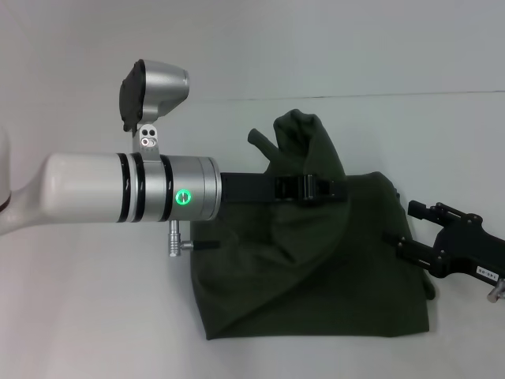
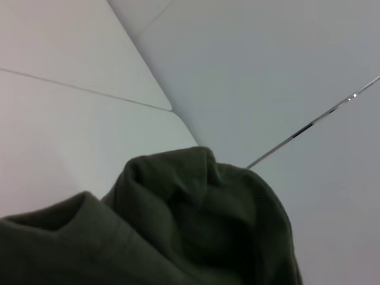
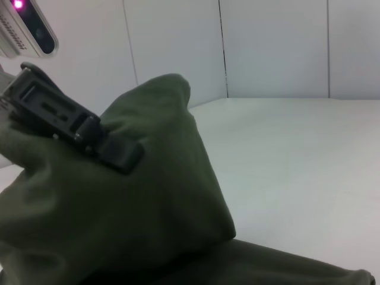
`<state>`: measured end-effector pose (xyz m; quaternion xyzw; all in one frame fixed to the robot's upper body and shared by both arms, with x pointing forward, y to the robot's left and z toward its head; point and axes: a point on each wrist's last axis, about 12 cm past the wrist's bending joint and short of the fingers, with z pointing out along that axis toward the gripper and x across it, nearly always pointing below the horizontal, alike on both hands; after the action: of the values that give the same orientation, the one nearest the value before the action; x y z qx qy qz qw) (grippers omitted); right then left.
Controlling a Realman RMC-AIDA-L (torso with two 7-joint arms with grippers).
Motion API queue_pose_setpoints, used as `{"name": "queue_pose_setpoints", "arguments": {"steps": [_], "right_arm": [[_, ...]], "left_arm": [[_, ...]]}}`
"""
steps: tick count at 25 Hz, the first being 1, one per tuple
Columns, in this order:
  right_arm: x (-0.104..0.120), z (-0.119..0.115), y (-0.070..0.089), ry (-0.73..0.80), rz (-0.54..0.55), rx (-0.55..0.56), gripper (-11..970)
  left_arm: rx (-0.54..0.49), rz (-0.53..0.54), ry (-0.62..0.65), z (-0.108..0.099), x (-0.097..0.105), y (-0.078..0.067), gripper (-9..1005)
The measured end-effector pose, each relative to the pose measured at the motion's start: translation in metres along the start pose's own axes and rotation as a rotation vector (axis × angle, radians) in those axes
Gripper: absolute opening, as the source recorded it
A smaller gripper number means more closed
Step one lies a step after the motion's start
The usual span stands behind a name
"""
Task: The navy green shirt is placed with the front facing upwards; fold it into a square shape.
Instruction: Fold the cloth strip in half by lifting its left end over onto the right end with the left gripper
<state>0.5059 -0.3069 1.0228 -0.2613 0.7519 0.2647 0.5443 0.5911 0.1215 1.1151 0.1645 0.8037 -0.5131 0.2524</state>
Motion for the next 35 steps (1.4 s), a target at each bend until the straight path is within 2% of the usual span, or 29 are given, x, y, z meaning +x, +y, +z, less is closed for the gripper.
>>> {"name": "queue_pose_setpoints", "arguments": {"steps": [10, 23, 31, 35], "right_arm": [[0.001, 0.0, -0.001, 0.006, -0.001, 0.008, 731], [0.0, -0.001, -0.002, 0.008, -0.004, 0.012, 732], [-0.001, -0.006, -0.006, 0.01, 0.003, 0.028, 732], [-0.001, -0.028, -0.018, 0.023, -0.003, 0.099, 733]], "left_arm": [[-0.029, 0.021, -0.019, 0.015, 0.001, -0.002, 77], [-0.009, -0.008, -0.057, 0.021, 0.006, 0.001, 77], [0.055, -0.025, -0.128, 0.022, 0.005, -0.002, 239], [0.069, -0.021, -0.158, 0.022, 0.002, -0.003, 405]]}}
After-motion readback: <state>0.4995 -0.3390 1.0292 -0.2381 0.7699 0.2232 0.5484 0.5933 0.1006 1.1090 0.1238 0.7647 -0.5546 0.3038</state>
